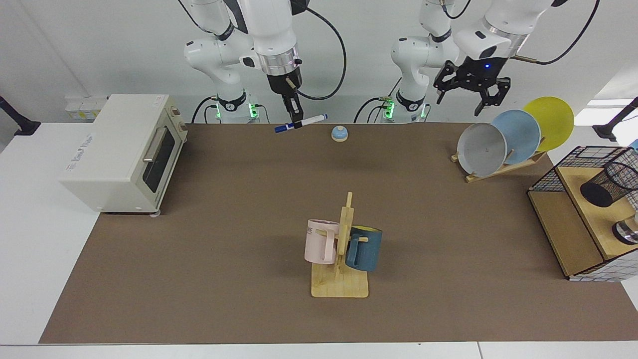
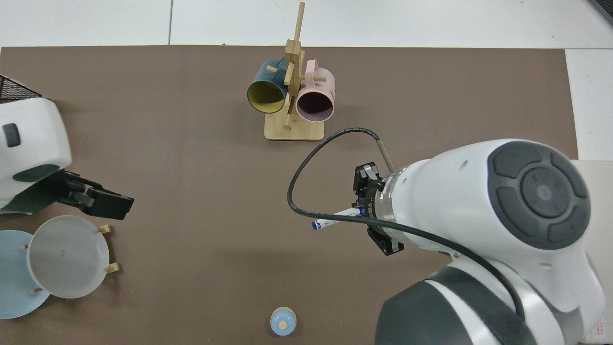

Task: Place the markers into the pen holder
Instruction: 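Lift the marker with the right gripper while the left gripper reaches in, then bring the left gripper to the marker held by the right gripper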

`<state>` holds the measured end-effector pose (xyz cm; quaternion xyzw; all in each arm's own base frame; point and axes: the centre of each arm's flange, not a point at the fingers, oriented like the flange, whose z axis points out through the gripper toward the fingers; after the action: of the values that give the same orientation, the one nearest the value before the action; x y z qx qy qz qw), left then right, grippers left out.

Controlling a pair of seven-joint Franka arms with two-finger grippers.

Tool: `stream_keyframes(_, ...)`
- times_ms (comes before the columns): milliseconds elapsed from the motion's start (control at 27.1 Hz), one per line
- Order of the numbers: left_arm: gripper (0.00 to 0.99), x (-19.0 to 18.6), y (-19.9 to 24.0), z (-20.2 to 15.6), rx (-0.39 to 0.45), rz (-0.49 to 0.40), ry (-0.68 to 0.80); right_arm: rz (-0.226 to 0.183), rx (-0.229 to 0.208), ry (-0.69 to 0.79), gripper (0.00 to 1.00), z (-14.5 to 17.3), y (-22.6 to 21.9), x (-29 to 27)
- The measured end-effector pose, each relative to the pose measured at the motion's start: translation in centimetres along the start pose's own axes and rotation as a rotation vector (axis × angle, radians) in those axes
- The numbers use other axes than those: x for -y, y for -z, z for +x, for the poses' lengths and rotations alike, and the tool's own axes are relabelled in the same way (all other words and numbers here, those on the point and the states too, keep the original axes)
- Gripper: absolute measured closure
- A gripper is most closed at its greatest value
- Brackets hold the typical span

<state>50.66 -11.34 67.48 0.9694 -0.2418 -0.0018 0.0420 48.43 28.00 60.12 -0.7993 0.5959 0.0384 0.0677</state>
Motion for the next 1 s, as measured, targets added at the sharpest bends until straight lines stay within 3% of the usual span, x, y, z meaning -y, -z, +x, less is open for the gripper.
stream_keyframes(222, 0.004, -3.7, 0.0, 1.6, -0.080, -0.068, -0.176, 0.003, 0.017, -0.040, 0.84, -0.3, 0.2, 0.0)
stream_keyframes(443, 0.009, -8.0, 0.3, 3.5, -0.183, -0.057, -0.383, 0.022, 0.079, -0.112, 0.84, -0.9, 0.6, 0.3)
stream_keyframes(628, 0.018, -10.0, -0.1, 3.9, -0.218, -0.097, -0.533, 0.040, 0.130, -0.160, 0.84, -1.7, 1.0, 0.4)
stream_keyframes(997, 0.062, -17.2, -3.0, 5.7, -0.264, -0.112, -0.673, 0.036, 0.142, -0.150, 0.84, -3.8, 0.8, -0.1)
